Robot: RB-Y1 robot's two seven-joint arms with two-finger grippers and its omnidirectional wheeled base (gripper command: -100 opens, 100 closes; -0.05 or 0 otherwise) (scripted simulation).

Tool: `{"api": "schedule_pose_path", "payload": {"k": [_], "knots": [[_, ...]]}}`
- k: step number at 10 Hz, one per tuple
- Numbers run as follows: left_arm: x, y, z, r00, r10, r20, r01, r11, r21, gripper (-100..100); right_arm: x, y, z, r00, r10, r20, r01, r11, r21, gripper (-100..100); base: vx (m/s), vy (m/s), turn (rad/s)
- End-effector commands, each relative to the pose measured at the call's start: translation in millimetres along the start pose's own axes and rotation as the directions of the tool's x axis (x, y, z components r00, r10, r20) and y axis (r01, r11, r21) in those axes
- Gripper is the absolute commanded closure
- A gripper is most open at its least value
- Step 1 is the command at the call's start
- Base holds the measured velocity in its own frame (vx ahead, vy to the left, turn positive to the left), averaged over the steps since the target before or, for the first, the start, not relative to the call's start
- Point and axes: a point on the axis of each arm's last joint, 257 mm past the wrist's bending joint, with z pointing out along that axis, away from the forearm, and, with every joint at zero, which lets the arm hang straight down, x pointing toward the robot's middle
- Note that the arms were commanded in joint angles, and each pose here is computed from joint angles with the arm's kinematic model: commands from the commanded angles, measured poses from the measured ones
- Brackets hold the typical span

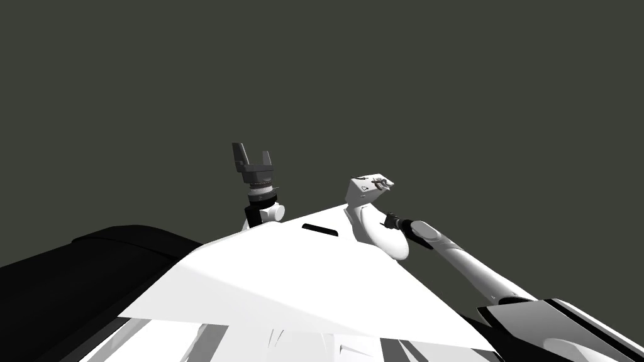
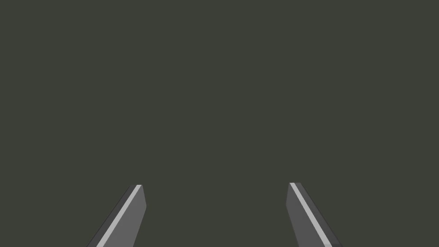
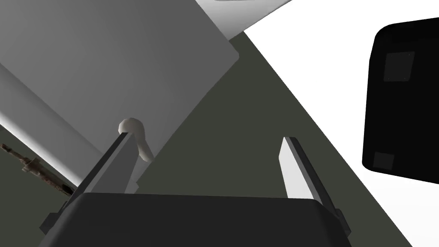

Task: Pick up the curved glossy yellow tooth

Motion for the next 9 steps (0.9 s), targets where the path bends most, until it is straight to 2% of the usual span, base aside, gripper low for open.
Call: {"api": "schedule_pose_path", "payload": {"k": [1,2,3,5,6,7,8,9], "knots": [[0.0,0,0.0,1.0,0.0,0.0,0.0,1.0,0.0,0,31,-17,-10.7,0.996,-0.039,-0.077,0.04,0.999,0.009,-100,0.068,0.021,0.267],[0.0,0,0.0,1.0,0.0,0.0,0.0,1.0,0.0,0,45,-14,-12.8,0.993,-0.046,-0.108,0.047,0.999,0.002,-100,0.06,0.01,0.139],[0.0,0,0.0,1.0,0.0,0.0,0.0,1.0,0.0,0,75,-31,-27.2,0.983,-0.047,-0.176,0.05,0.999,0.012,-100,0.064,0.014,0.245],[0.0,0,0.0,1.0,0.0,0.0,0.0,1.0,0.0,0,78,-30,-27.9,0.979,-0.071,-0.191,0.073,0.997,0.003,-100,0.048,0.0,0.069],[0.0,0,0.0,1.0,0.0,0.0,0.0,1.0,0.0,0,106,-45,-43.3,0.963,-0.079,-0.257,0.084,0.996,0.007,-100,0.051,0.008,0.278],[0.0,0,0.0,1.0,0.0,0.0,0.0,1.0,0.0,0,100,-47,-41.6,0.963,-0.099,-0.25,0.103,0.995,0.004,-100,0.055,-0.005,0.171],[0.0,0,0.0,1.0,0.0,0.0,0.0,1.0,0.0,0,109,-45,-44.4,0.96,-0.088,-0.267,0.092,0.996,0.002,-100,0.027,-0.003,-0.024],[0.0,0,0.0,1.0,0.0,0.0,0.0,1.0,0.0,0,125,-60,-57.2,0.943,-0.112,-0.314,0.119,0.993,0.002,-100,0.057,0.002,0.267]]}}
